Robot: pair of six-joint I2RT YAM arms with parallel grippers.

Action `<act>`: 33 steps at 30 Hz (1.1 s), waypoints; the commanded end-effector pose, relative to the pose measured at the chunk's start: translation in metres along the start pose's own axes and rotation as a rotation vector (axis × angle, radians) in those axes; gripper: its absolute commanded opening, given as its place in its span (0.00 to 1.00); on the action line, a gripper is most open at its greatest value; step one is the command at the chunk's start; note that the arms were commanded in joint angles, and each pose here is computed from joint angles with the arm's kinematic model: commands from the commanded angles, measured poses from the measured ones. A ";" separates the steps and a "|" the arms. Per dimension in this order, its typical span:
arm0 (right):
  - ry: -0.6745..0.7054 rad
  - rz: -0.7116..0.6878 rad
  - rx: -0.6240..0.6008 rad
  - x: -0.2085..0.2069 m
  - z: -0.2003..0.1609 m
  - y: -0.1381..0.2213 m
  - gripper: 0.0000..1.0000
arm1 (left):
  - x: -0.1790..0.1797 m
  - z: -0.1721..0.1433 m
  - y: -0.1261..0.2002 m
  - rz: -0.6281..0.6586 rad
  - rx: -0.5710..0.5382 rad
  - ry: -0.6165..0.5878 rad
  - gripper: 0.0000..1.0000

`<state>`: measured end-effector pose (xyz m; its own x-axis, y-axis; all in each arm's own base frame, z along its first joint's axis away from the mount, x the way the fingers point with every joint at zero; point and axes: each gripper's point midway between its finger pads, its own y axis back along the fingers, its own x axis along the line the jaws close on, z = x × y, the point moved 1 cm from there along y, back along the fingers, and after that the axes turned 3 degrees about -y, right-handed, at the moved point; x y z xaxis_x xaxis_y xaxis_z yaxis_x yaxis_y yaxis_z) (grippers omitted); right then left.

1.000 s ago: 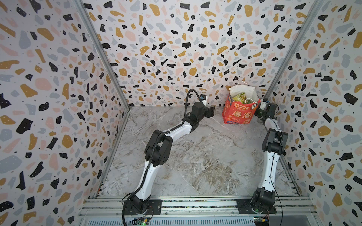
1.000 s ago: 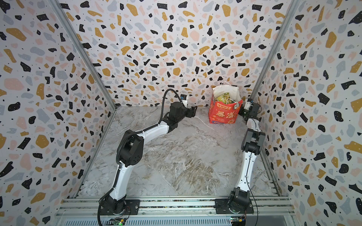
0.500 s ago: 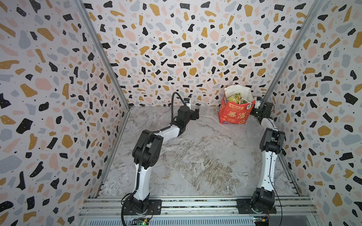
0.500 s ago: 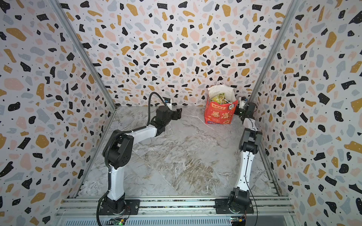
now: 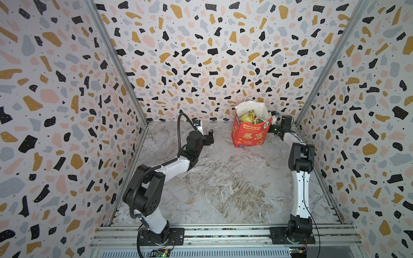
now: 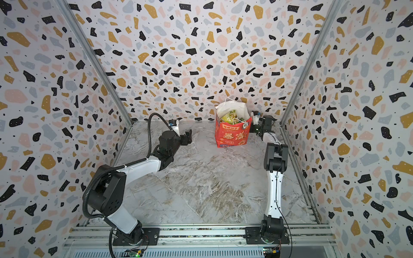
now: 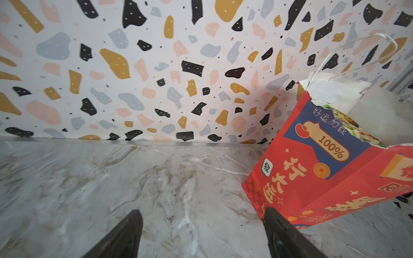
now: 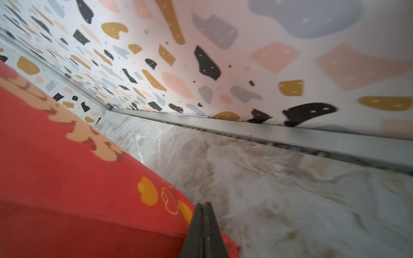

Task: Take the snacks out of the paper bag
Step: Move the paper bag to the top-center of the table.

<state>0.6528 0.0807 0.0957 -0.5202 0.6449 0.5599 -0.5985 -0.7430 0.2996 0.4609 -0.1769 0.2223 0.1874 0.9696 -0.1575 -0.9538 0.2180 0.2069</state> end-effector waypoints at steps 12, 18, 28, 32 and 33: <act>0.092 0.035 0.033 0.137 -0.045 -0.010 0.00 | 0.056 0.027 0.074 0.147 -0.140 0.032 0.85; 0.040 0.028 0.011 0.167 -0.068 -0.001 0.00 | 0.062 0.029 0.090 0.170 -0.142 0.007 0.85; 0.017 0.072 0.001 0.217 -0.097 0.015 0.00 | 0.060 0.037 0.096 0.157 -0.158 -0.009 0.85; 0.018 0.079 0.000 0.235 -0.106 0.020 0.00 | 0.057 0.045 0.094 0.148 -0.165 -0.023 0.85; 0.017 0.073 -0.009 0.237 -0.105 0.023 0.00 | 0.056 0.048 0.094 0.143 -0.169 -0.026 0.85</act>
<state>0.4626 0.2232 0.1219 -0.5227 0.6260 0.5787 -0.5607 -0.7638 0.3197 0.3900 -0.0967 0.2523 0.0360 0.9925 -0.1169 -0.9908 0.0508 0.1255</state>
